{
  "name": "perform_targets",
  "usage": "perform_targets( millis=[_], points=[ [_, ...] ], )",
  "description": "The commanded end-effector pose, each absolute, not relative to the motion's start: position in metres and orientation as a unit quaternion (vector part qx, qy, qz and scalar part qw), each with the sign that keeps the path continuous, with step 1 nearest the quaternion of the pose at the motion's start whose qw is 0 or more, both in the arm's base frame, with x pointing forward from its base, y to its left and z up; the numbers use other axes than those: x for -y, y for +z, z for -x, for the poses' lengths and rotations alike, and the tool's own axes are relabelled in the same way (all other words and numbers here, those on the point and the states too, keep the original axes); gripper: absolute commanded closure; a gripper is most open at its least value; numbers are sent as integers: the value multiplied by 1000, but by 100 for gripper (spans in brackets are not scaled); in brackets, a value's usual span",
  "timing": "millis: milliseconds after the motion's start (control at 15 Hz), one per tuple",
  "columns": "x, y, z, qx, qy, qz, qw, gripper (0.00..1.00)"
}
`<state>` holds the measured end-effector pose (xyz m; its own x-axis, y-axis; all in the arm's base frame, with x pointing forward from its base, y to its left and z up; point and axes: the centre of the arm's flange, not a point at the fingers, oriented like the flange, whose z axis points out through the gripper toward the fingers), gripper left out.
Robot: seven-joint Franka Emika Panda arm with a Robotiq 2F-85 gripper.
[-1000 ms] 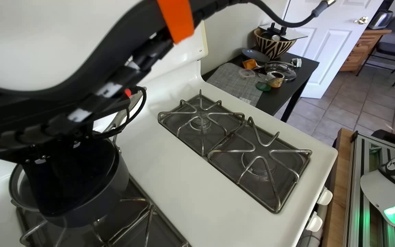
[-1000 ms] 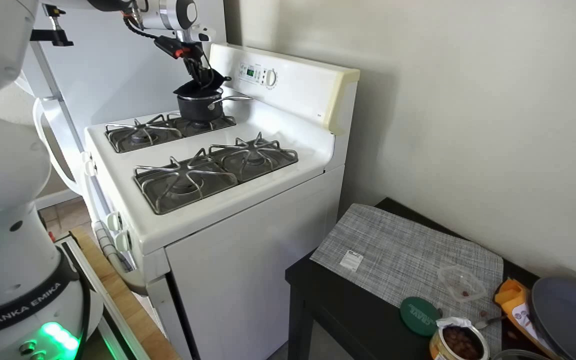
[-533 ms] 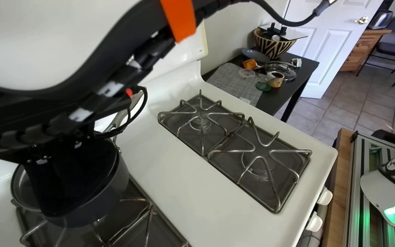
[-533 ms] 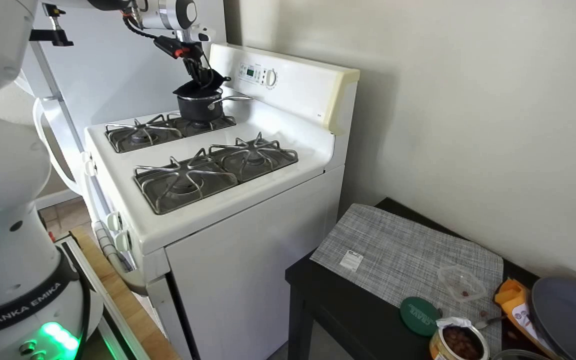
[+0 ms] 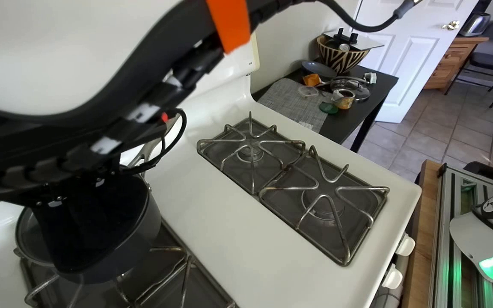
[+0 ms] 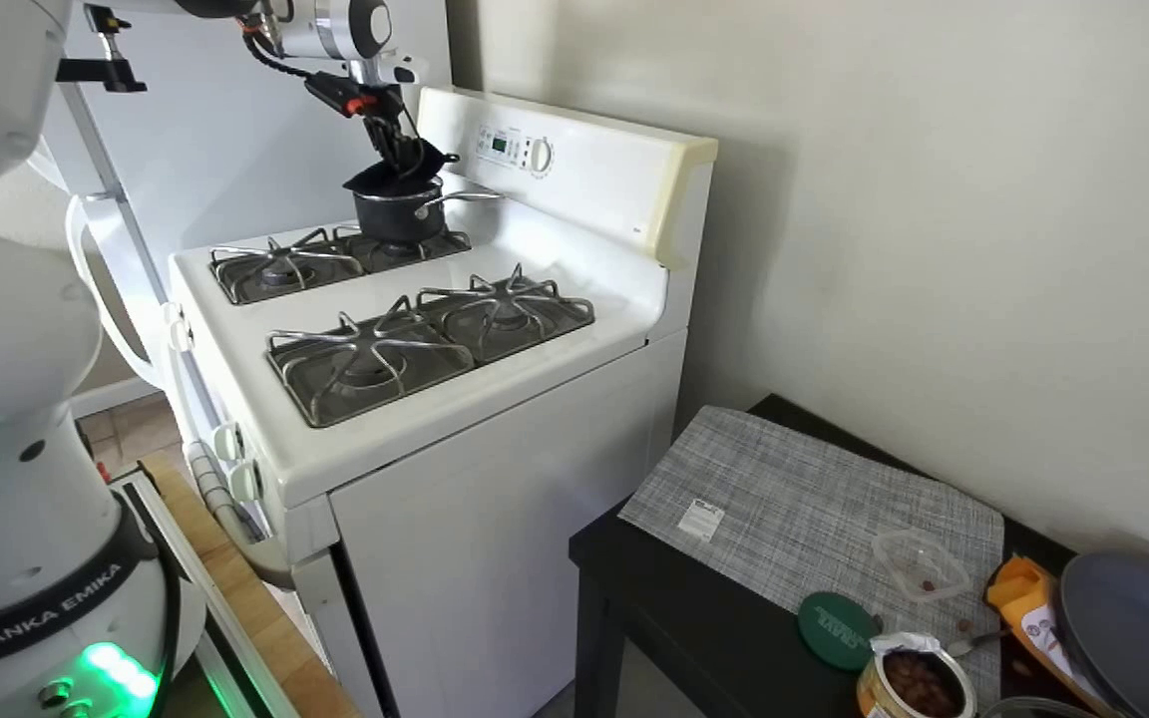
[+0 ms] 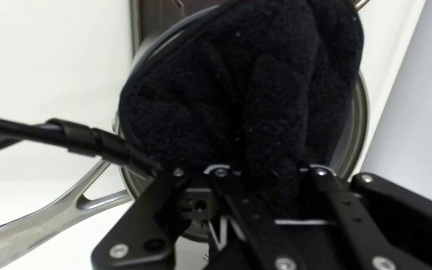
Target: Put the pot holder over the lid then put the lid on the pot
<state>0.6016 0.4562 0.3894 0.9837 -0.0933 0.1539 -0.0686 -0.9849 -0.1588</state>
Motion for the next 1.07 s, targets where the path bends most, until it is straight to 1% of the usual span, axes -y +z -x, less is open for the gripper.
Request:
perform_targets(
  millis=[0, 267, 333, 400, 467, 533, 800, 867, 1000],
  points=[
    [-450, 377, -583, -64, -63, 994, 62, 96],
    [-452, 373, -586, -66, -55, 994, 65, 96],
    [-452, 374, -587, -67, -52, 994, 67, 60],
    [-451, 374, -587, -67, -52, 994, 67, 58],
    [-451, 375, -587, -67, -55, 994, 67, 52],
    [-451, 376, -587, -66, -57, 994, 67, 42],
    [-449, 384, -586, -62, -62, 994, 69, 10],
    [-449, 386, -586, -62, -63, 994, 71, 0],
    [-448, 392, -585, -59, -65, 993, 73, 0]
  ],
)
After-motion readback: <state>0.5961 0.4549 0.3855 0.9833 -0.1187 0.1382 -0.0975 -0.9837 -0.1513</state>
